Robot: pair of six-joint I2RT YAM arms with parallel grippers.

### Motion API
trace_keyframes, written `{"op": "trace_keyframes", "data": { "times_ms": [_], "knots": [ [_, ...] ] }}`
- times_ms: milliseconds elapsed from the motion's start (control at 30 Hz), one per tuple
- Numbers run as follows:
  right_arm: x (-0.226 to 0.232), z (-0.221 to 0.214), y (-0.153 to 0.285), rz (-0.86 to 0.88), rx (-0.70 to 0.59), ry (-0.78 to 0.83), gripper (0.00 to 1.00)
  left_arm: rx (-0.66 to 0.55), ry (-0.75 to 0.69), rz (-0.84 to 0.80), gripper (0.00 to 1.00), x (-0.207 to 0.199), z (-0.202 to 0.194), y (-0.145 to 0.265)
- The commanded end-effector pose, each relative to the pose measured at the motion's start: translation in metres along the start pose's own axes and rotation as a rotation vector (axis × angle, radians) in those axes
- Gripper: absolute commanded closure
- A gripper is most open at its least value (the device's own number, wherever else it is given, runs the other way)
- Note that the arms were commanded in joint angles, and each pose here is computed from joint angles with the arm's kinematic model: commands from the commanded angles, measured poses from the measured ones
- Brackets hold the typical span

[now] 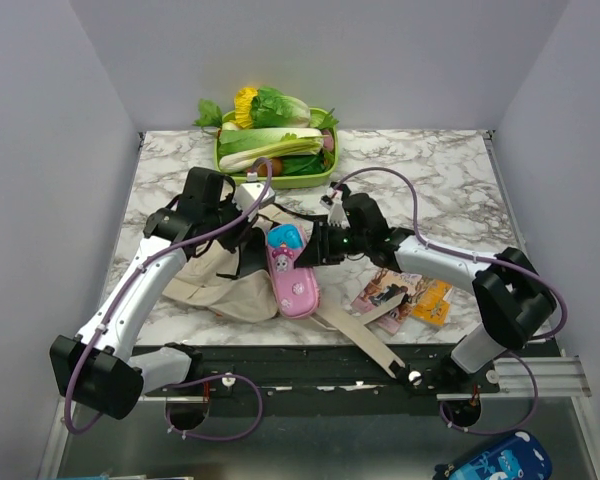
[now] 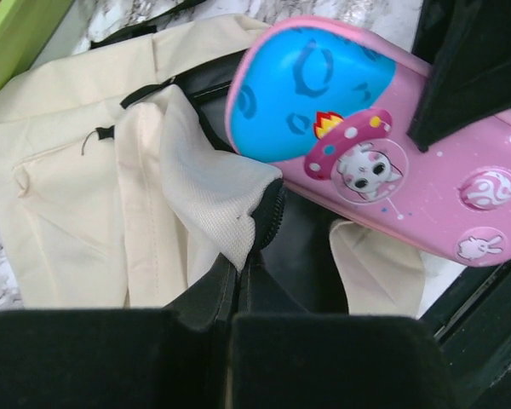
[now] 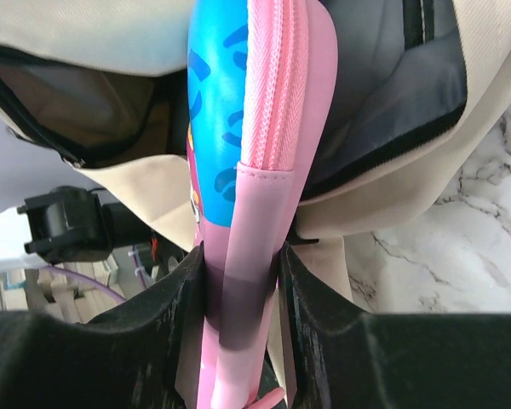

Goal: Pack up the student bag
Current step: Place the stationery in the student bag.

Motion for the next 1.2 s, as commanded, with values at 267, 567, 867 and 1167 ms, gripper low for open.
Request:
{"op": "trace_keyframes", "data": {
  "times_ms": [267,567,867,1167],
  "knots": [
    [-0.016,-0.034,-0.002,0.044,0.231,-0.036,0.78,-0.102,0.03,0.115,1.0,0.004,0.015,0.014],
    [-0.004,0.0,-0.042,0.113,0.241,-0.01,0.73,-0.084,-0.019,-0.138,1.0,-0.026,-0.001,0.028],
    [0.027,0.093,-0.086,0.074,0.057,0.102,0.59,0.058,-0.22,-0.469,1.0,-0.059,-0.057,0.038],
    [0.007,0.1,-0.085,-0.163,-0.027,0.176,0.0,0.08,-0.22,-0.463,1.0,-0.056,-0.061,0.032]
  ]
}}
Point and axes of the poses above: each gripper's point midway between its finger pads, its own y axis back along the fingers, its own x axis along the line the jaws close on, z = x × y, the point moved 10 cm from there along y, back along the fingers, and after that the axes turned 1 degree about y, right-handed, at the moved point
